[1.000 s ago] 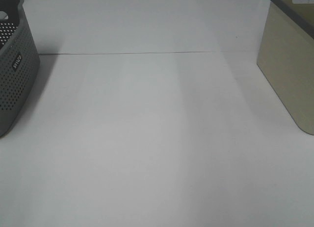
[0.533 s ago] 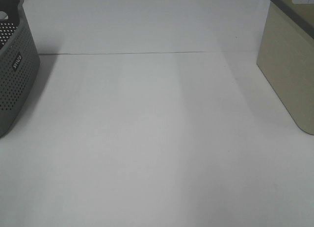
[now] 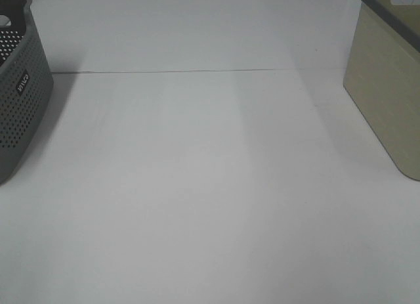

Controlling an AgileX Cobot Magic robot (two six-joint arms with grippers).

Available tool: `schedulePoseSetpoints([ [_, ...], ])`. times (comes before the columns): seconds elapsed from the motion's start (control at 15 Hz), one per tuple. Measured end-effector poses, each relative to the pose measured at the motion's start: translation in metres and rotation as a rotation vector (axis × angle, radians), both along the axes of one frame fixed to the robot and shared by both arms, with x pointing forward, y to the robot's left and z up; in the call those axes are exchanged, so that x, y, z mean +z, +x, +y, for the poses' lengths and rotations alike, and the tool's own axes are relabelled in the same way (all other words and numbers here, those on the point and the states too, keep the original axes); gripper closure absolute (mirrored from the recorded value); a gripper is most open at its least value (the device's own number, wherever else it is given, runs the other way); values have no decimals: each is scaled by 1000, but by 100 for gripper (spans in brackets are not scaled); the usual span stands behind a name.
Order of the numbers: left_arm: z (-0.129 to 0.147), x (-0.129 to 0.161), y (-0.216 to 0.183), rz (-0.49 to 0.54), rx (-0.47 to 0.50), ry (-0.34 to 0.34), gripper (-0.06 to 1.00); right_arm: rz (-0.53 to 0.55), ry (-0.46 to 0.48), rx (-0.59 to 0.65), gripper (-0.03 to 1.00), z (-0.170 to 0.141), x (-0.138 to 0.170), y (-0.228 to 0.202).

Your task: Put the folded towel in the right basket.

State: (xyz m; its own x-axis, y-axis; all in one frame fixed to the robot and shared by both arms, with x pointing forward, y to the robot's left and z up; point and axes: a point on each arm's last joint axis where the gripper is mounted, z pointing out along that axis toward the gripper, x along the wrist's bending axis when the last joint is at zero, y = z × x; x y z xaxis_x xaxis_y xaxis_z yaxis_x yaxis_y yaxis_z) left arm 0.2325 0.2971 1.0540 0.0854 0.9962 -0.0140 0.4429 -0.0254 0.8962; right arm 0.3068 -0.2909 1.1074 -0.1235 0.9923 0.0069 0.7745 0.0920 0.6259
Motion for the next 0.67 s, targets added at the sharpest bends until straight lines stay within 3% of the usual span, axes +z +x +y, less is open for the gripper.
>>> schedulePoseSetpoints([
  [0.27, 0, 0, 0, 0, 0, 0, 7, -207, 4, -2, 12, -1, -42, -61],
  [0.47, 0, 0, 0, 0, 0, 0, 7, -398, 10, -7, 12, -2, -51, -78],
  [0.67, 0, 0, 0, 0, 0, 0, 7, -419, 9, -10, 12, -2, -54, -75],
])
